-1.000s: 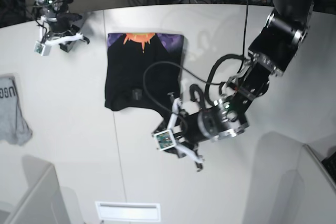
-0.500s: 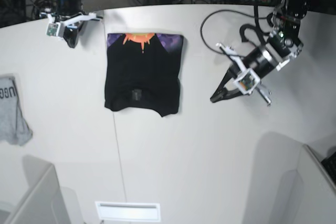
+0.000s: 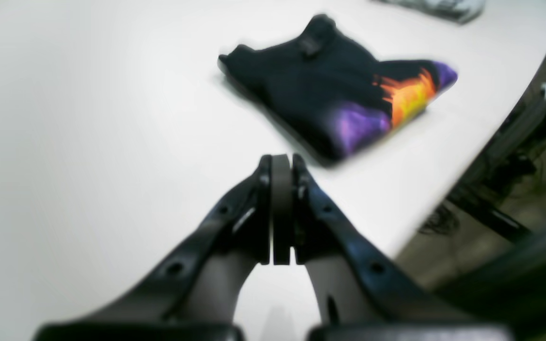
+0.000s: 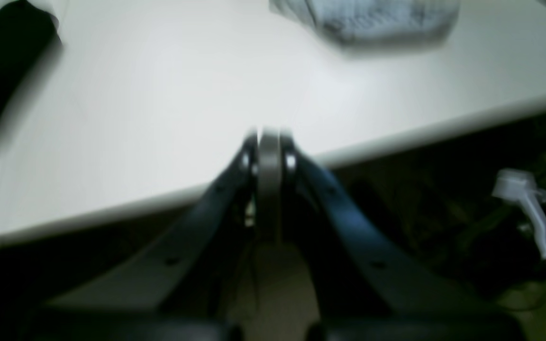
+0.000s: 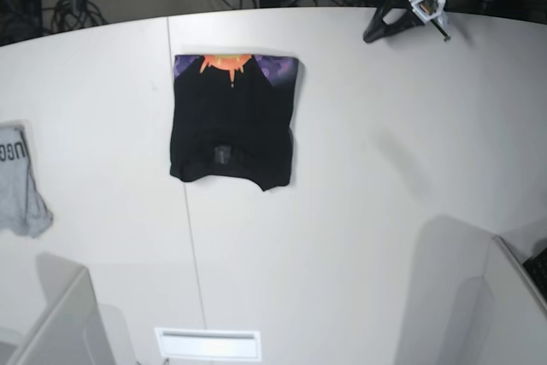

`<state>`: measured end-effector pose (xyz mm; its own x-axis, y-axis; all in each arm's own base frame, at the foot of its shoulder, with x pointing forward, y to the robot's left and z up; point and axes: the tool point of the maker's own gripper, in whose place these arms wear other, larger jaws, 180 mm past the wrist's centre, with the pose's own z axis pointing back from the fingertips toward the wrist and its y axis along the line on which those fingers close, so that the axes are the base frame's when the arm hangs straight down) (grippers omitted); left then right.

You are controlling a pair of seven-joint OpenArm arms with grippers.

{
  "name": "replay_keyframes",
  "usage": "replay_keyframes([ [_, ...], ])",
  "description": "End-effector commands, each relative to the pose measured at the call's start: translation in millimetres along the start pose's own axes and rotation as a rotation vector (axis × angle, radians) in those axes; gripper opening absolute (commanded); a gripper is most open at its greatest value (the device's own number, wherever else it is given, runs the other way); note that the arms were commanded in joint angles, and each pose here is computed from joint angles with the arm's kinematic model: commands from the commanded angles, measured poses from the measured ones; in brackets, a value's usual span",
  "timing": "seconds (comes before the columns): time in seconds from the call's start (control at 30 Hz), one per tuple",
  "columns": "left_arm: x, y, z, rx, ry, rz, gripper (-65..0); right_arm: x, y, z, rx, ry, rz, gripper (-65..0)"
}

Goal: Fold the T-shirt properly

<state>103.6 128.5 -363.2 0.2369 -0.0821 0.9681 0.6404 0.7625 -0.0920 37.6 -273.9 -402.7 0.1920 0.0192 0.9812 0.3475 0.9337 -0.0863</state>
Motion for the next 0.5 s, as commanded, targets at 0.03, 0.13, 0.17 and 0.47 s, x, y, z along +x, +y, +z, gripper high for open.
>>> replay_keyframes([
  [0.03, -29.3, -22.7, 20.9, -0.001, 0.051, 0.070, -65.0, -20.6, -14.8, 28.6, -0.016, 0.033, 0.024, -65.0],
  [0.13, -72.3, -38.8, 48.2, 0.041, 0.118, 0.158, -65.0, -54.8, -16.3, 69.5, 0.054, 0.112, 0.043, -65.0],
  [0.17, -87.0, -44.4, 57.8, 0.057, 0.145, 0.190, -65.0, -69.1, -11.4, 81.1, 0.088, 0.157, 0.042, -65.0],
  [0.47, -206.0, -73.3, 96.8, 0.173, 0.439, 0.443, -65.0, -165.0, 29.8, 130.6, 0.300, 0.570, 0.069, -65.0],
])
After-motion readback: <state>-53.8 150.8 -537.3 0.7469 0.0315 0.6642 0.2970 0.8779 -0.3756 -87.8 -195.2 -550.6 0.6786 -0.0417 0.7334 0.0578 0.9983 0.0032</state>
